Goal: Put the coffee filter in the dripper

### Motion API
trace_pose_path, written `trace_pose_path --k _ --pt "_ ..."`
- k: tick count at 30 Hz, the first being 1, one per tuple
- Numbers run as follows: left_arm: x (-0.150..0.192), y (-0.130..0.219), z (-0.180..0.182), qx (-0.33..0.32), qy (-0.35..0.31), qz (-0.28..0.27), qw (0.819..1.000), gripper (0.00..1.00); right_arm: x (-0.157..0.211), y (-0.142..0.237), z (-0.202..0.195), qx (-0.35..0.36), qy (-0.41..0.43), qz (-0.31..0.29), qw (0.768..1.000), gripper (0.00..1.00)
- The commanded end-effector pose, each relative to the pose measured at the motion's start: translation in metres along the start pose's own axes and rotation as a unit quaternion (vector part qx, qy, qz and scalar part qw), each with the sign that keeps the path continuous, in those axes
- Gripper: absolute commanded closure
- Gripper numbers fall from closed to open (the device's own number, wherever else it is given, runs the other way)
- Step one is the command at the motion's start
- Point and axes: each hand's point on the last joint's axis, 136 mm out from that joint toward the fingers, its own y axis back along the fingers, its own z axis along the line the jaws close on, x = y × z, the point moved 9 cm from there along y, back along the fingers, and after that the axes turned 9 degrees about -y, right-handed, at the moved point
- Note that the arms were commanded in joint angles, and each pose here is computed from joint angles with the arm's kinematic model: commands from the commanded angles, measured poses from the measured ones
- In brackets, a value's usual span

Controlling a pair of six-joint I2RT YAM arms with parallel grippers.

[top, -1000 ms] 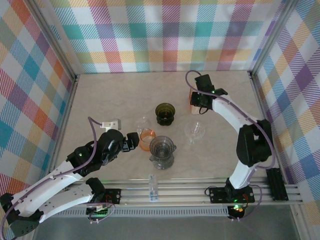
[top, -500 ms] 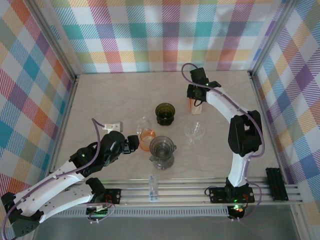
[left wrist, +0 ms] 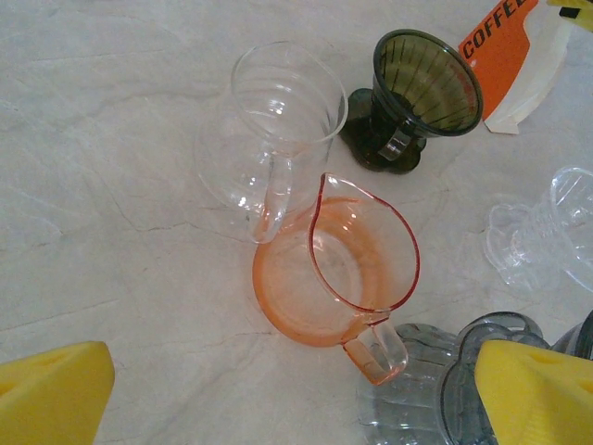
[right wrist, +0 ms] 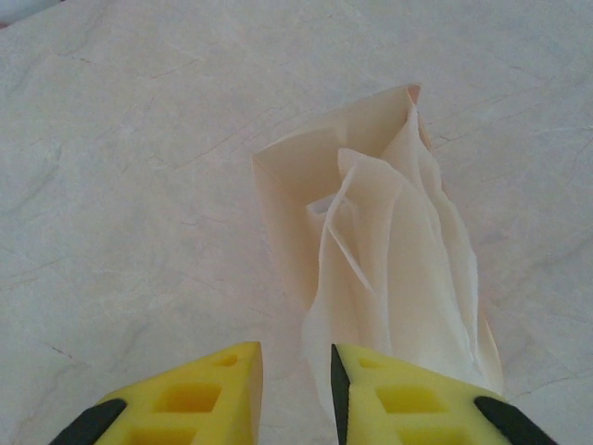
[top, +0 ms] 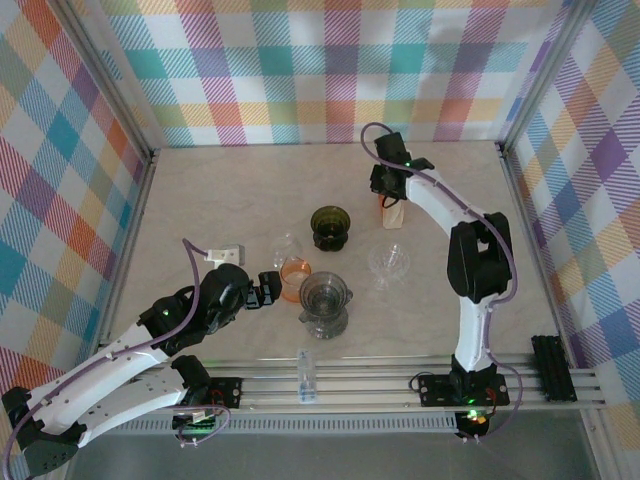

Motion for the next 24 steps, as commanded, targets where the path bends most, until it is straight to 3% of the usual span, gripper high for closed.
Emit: trace_pose_path --k 1,8,18,21,24 --pt "-0.0001 0.0006 0.0044 -0.007 0.003 -0.01 1.0 0.0 -0.0041 -0.0023 0.0015 0.015 -0.011 -0.004 1.0 0.73" --pt "-0.0003 0.0023 0.0066 -0.006 0.006 -0.013 1.0 0.0 -0.0037 -0.0065 -0.0008 0.033 -0.01 -0.005 0.999 0.76" --pt "-0.0001 0.0025 0.0081 -0.009 0.006 -0.012 1.0 0.0 -0.0044 -0.0095 0.0013 0.034 0.001 0.002 0.999 0.9" --pt "0.0005 0.0023 0.0088 -0.01 0.007 -0.011 1.0 0.0 -0.0046 -0.0081 0.0016 0.032 0.004 0.002 0.999 1.0" --pt "0.0009 0.0022 0.0095 -0.011 0.01 -0.011 1.0 0.0 -0.0075 -0.002 0.0035 0.02 0.009 -0.002 1.0 1.0"
